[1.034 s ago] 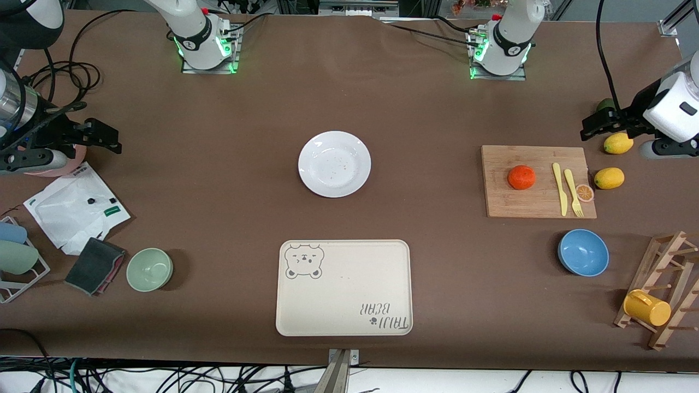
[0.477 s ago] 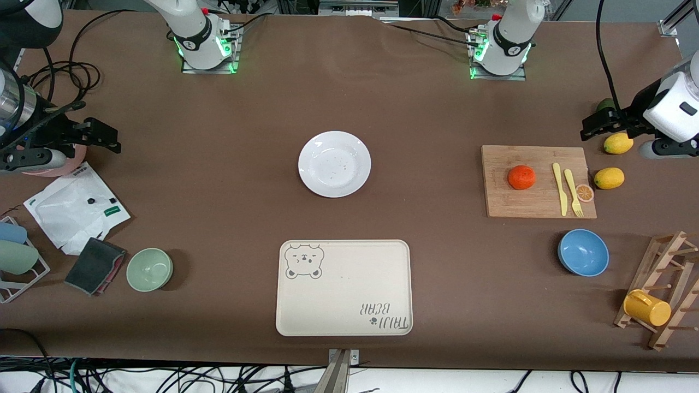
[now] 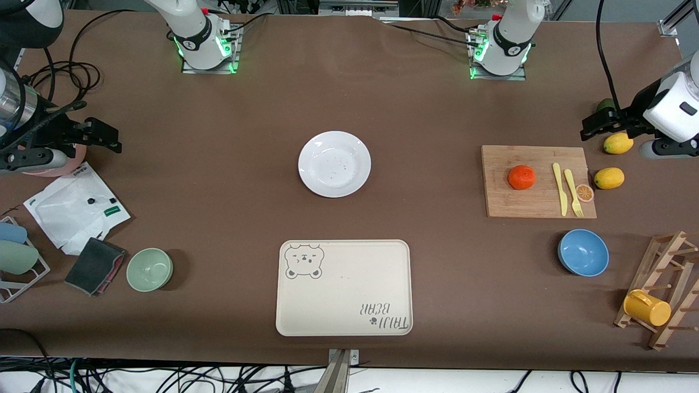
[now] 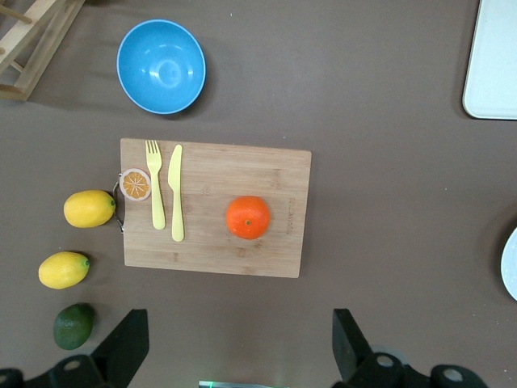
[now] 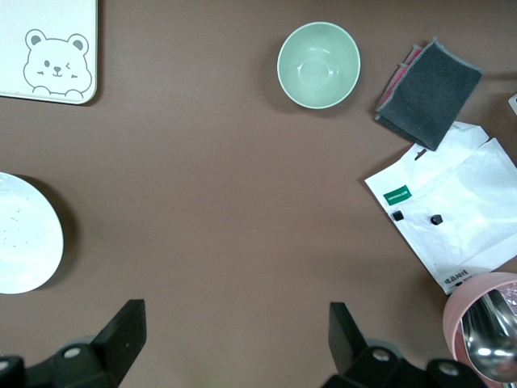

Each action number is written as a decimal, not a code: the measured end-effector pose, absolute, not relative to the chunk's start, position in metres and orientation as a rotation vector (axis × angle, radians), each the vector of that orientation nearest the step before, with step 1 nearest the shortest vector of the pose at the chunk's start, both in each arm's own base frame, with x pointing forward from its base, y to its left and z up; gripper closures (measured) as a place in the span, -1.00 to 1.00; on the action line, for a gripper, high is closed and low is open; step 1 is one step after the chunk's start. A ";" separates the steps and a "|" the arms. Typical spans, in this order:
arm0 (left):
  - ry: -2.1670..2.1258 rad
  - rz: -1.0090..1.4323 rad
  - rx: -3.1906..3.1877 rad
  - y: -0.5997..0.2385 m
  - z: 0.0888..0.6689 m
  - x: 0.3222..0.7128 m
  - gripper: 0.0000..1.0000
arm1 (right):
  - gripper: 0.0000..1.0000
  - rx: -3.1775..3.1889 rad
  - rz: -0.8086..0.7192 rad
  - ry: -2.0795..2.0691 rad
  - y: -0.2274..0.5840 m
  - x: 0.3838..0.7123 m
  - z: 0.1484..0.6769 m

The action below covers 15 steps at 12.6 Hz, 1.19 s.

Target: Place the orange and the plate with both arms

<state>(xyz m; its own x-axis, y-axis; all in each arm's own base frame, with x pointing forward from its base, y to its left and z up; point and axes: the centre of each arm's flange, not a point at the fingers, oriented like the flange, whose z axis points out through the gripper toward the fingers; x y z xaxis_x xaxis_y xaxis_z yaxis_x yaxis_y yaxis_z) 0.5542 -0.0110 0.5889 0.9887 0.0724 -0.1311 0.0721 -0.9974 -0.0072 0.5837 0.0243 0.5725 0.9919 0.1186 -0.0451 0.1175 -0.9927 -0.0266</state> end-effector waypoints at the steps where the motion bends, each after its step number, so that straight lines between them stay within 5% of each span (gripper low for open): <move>1: -0.114 0.206 -3.130 -0.011 0.589 0.554 -1.00 | -1.00 -3.111 0.073 -0.184 0.024 0.584 0.572; 15: -0.012 0.610 -3.082 -0.045 0.439 0.592 -1.00 | -1.00 -3.111 0.077 -0.185 0.024 0.584 0.571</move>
